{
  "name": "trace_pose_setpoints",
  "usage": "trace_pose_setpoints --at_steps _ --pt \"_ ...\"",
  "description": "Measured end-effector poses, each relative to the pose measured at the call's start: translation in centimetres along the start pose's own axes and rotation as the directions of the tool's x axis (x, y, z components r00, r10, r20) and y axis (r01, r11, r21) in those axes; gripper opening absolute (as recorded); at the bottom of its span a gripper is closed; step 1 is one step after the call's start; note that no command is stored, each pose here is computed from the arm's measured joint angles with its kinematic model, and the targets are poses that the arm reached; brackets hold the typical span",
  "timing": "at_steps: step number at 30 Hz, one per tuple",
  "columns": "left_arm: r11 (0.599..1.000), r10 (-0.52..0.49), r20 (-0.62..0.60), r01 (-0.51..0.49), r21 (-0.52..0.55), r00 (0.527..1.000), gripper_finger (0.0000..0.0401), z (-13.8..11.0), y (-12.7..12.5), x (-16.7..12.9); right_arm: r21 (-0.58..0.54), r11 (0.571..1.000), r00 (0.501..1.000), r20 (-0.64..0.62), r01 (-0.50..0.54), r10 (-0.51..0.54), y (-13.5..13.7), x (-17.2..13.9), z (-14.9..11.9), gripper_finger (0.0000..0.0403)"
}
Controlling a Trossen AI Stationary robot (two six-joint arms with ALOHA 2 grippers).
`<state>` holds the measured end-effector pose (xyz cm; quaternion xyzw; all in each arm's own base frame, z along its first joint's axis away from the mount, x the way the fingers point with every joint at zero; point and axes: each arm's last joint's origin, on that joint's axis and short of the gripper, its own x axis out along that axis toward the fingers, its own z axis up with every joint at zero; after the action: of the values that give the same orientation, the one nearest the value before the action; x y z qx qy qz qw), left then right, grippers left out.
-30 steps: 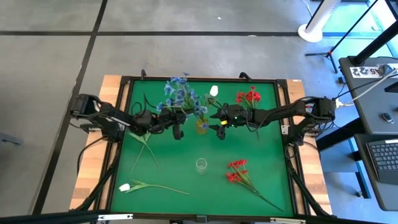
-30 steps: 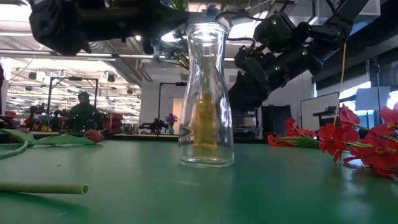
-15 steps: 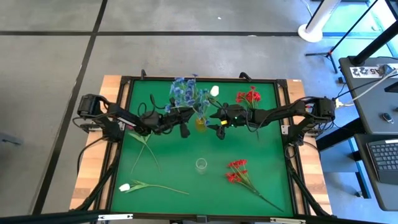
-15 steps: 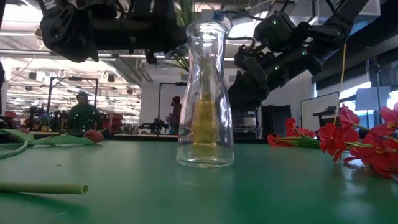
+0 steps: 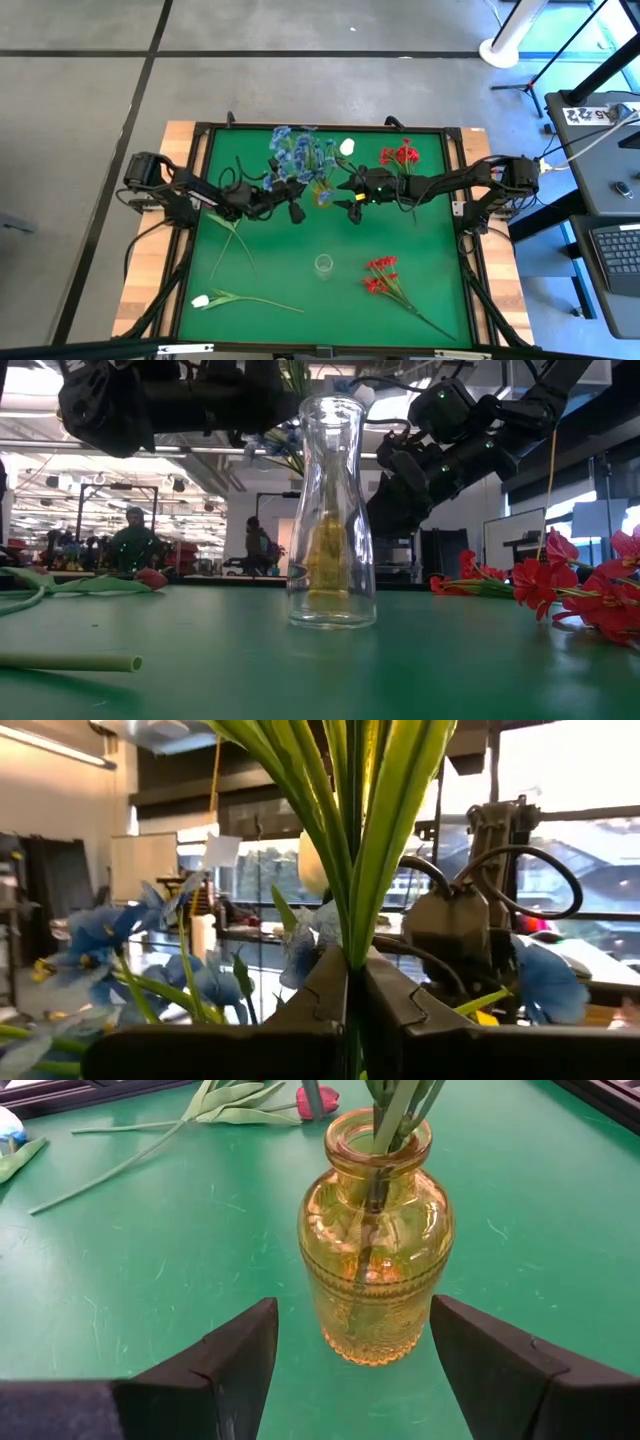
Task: Sort flowers into vase by color
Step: Put the blue flowers into the yellow flower vase
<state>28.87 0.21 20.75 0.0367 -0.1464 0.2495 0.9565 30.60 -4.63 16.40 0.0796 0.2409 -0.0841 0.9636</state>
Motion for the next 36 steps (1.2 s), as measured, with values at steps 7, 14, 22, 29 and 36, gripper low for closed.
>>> trace_pose_setpoints --at_steps 7,14,22,29,36 --pt "0.996 0.033 -0.002 -0.032 0.08 0.999 0.0003 0.5 -0.8 0.1 0.0 1.0 1.0 0.0 -0.001 0.001 0.0 0.0 0.0 0.0261" --pt "0.994 0.046 -0.023 -0.043 0.105 0.999 0.0003 0.1 -0.5 0.4 0.0 1.0 1.0 0.002 -0.002 0.002 0.0 0.0 0.0 0.0261" --pt "0.994 0.055 -0.06 -0.049 0.101 0.997 0.0004 -1.7 -0.3 0.7 0.0 1.0 1.0 0.004 -0.002 0.002 0.0 0.0 0.0 0.0261" --pt "0.996 0.048 -0.104 -0.039 0.083 0.993 0.0004 -3.0 -0.5 0.6 0.001 1.0 1.0 0.004 -0.003 0.003 0.0 0.0 0.0 0.0261" --pt "0.994 0.042 -0.17 -0.024 0.11 0.985 0.0013 -4.4 -0.6 0.5 0.001 1.0 1.0 0.003 -0.002 0.002 0.0 0.0 0.0 0.0261"
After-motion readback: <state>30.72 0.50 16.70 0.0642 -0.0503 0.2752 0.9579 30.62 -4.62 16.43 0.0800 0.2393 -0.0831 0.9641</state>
